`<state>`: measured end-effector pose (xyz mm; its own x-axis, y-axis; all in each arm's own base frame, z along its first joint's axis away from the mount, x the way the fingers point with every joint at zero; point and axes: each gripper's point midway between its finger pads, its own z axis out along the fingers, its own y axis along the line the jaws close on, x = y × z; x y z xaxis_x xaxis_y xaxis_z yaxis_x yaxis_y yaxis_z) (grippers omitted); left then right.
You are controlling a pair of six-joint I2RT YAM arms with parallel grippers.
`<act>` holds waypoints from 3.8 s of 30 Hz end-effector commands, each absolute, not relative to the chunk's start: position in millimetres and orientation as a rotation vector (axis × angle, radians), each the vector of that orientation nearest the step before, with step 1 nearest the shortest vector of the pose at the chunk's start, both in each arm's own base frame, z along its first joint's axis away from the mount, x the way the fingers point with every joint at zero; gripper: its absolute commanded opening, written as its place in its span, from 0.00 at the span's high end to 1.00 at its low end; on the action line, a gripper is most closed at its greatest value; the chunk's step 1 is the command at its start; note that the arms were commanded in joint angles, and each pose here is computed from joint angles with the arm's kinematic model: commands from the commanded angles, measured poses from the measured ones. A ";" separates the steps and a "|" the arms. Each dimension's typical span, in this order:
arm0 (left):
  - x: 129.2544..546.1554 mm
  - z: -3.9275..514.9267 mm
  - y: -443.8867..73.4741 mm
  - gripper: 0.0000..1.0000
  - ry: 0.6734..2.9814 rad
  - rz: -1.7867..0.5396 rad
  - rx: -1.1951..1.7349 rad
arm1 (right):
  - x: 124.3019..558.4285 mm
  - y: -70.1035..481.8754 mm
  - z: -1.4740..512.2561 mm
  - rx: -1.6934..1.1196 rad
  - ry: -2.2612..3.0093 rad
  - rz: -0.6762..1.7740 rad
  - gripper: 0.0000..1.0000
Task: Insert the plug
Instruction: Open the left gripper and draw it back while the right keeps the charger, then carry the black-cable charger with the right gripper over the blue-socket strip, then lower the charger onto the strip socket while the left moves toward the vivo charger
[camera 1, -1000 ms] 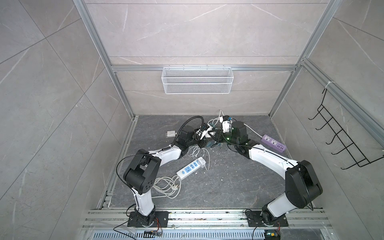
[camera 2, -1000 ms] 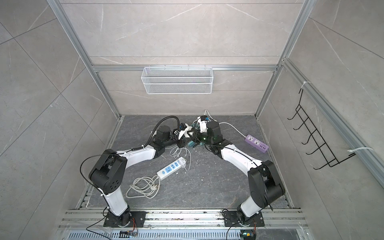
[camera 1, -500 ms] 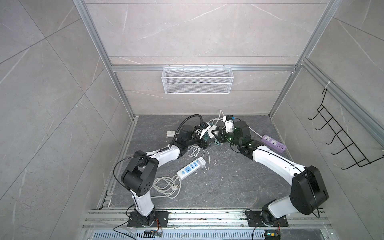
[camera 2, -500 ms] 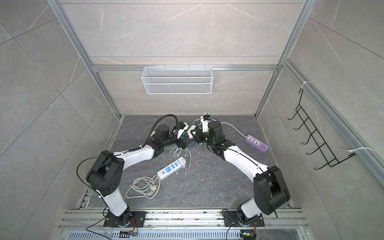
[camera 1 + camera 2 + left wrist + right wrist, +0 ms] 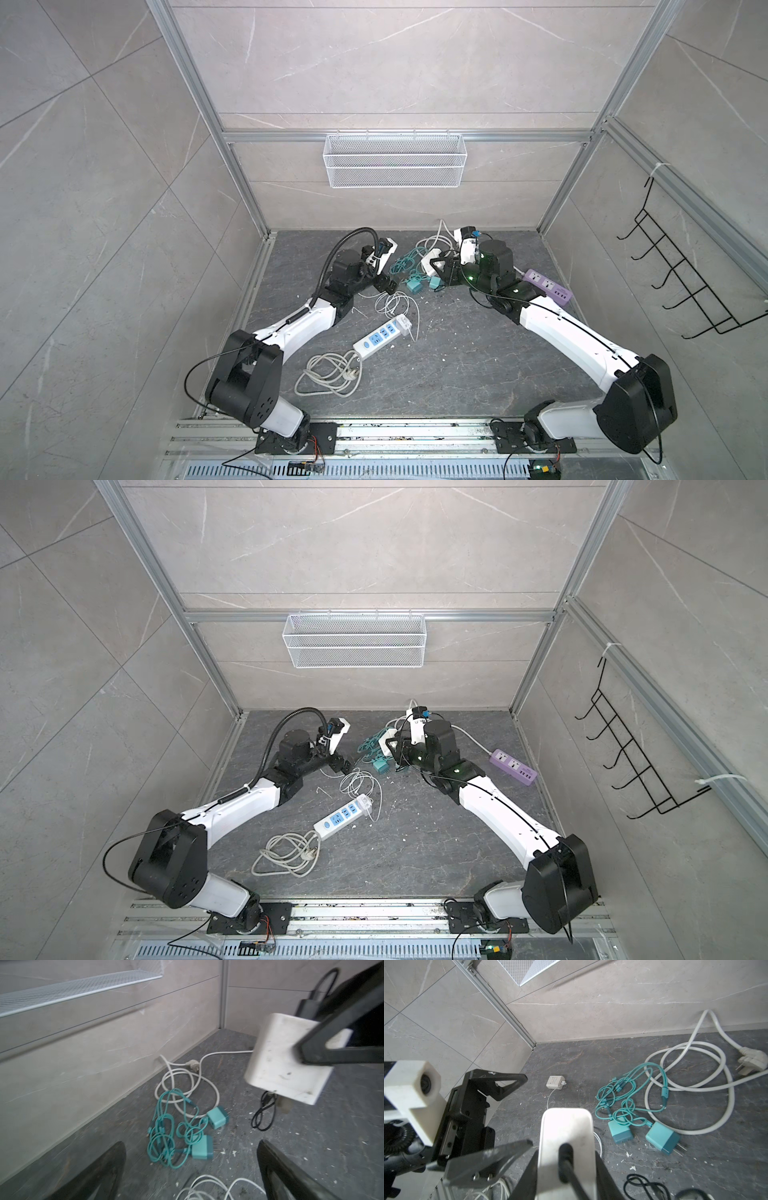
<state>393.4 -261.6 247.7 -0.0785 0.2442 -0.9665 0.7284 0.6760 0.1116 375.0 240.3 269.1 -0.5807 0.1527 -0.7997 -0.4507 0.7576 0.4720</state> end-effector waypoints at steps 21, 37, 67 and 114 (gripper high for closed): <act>372.9 207.9 -82.4 0.00 1.987 -0.054 -0.001 | 277.5 377.5 202.4 -0.607 2.189 0.601 0.93; 383.5 202.7 -95.1 0.00 1.988 -0.165 -0.025 | 254.7 281.2 289.2 -0.492 2.061 0.419 0.92; 363.2 177.0 -87.5 0.00 2.113 -0.174 -0.101 | 249.2 347.4 179.9 -0.684 2.204 0.552 0.93; 356.6 183.4 -51.5 0.00 2.081 -0.157 -0.261 | 269.4 435.9 110.0 -0.771 2.246 0.439 0.93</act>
<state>356.8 -55.0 173.8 -0.5215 -0.2325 -0.8210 -0.1149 0.9725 -0.2024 262.3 423.6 98.3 -0.5847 -0.4370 -0.6834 -0.6520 0.7544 0.0754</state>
